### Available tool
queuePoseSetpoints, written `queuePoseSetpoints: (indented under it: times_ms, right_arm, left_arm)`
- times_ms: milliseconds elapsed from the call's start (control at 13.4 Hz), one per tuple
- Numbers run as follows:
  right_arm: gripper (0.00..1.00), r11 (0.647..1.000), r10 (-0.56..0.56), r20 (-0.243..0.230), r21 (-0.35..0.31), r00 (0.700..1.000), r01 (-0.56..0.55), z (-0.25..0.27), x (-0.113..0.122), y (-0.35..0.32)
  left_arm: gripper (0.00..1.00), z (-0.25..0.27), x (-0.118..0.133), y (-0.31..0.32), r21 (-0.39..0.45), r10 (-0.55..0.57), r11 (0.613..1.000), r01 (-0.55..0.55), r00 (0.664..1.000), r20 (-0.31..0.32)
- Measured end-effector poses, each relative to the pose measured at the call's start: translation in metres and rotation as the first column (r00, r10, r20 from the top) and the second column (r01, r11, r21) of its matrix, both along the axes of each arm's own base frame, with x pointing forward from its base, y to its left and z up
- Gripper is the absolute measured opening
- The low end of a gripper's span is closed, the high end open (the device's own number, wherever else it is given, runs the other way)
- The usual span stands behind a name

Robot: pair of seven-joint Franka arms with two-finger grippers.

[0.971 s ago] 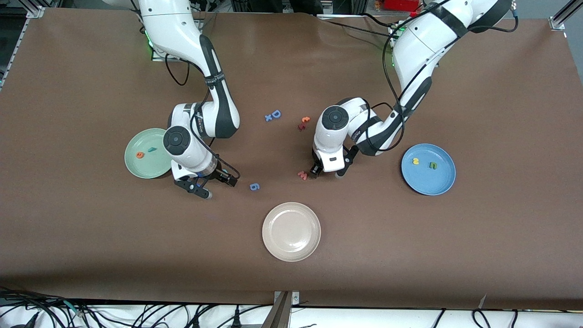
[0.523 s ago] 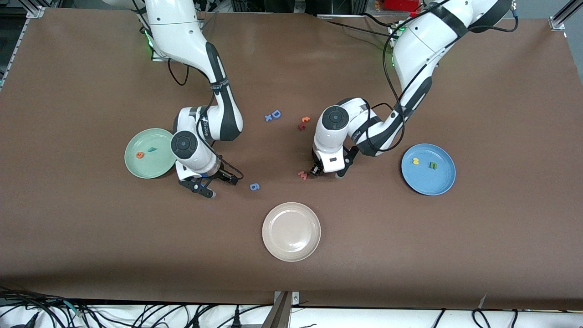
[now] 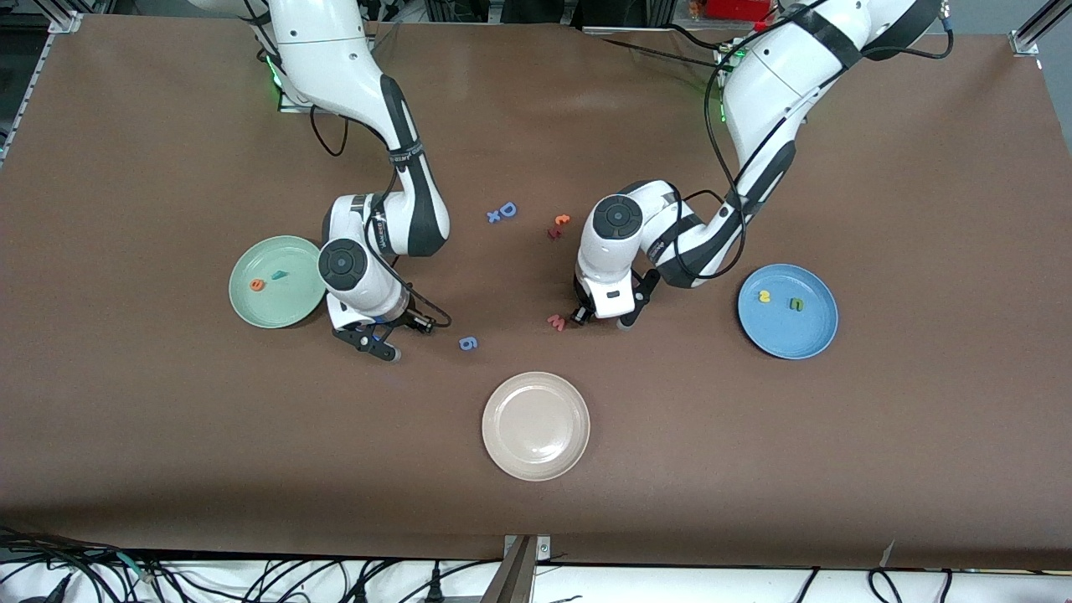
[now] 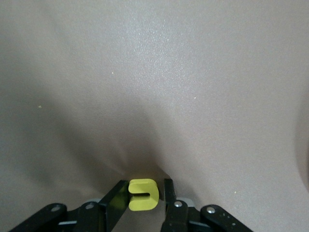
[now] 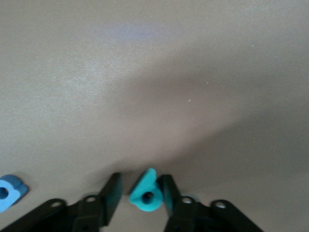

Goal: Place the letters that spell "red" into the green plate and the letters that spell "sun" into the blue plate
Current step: 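Grasp the yellow u with the left gripper while the right gripper grasps the teal 6, then drop the yellow u in the blue plate while the right gripper drops the teal 6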

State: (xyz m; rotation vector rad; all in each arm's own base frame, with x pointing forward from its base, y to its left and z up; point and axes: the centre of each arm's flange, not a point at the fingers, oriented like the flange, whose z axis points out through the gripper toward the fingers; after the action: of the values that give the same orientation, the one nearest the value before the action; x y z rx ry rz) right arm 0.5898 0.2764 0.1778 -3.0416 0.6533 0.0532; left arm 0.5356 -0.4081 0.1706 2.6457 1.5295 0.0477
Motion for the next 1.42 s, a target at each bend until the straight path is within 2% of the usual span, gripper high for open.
queuePoseSetpoints:
  times_ms: [75,448,672,896,1045,1195,1419]
  right_arm:
    - [0.31,1.000,0.000,0.000,0.003,1.000,0.000,0.003,0.000,0.001]
    - [0.31,1.000,0.000,-0.009,0.002,1.000,0.000,0.002,-0.001,0.001]
    - [0.31,1.000,-0.006,-0.096,-0.001,0.995,0.006,0.016,0.000,-0.015]
    - [0.31,0.999,0.033,-0.146,0.036,0.989,-0.028,0.075,0.016,-0.065]
    - [0.31,0.996,0.074,-0.178,0.063,0.981,-0.064,0.104,0.020,-0.103]
    - [0.31,0.991,0.121,-0.206,0.078,0.971,-0.107,0.114,0.020,-0.141]
    - [0.31,0.982,0.185,-0.228,0.088,0.956,-0.169,0.105,0.011,-0.184]
  left_arm:
    - [0.35,0.000,0.000,0.000,0.000,0.000,1.000,0.000,1.000,0.000]
    - [0.31,0.001,0.001,0.000,-0.001,0.001,1.000,-0.001,1.000,0.002]
    - [0.31,0.001,0.001,0.000,-0.001,0.001,1.000,-0.001,1.000,0.002]
    - [0.31,0.002,0.003,0.004,0.031,-0.025,0.999,0.025,1.000,-0.013]
    - [0.29,0.004,0.013,0.019,0.104,-0.065,0.992,0.071,0.996,-0.058]
    - [0.28,0.007,0.027,0.043,0.167,-0.114,0.977,0.135,0.985,-0.129]
    - [0.28,0.024,0.049,0.076,0.200,-0.187,0.949,0.242,0.947,-0.261]
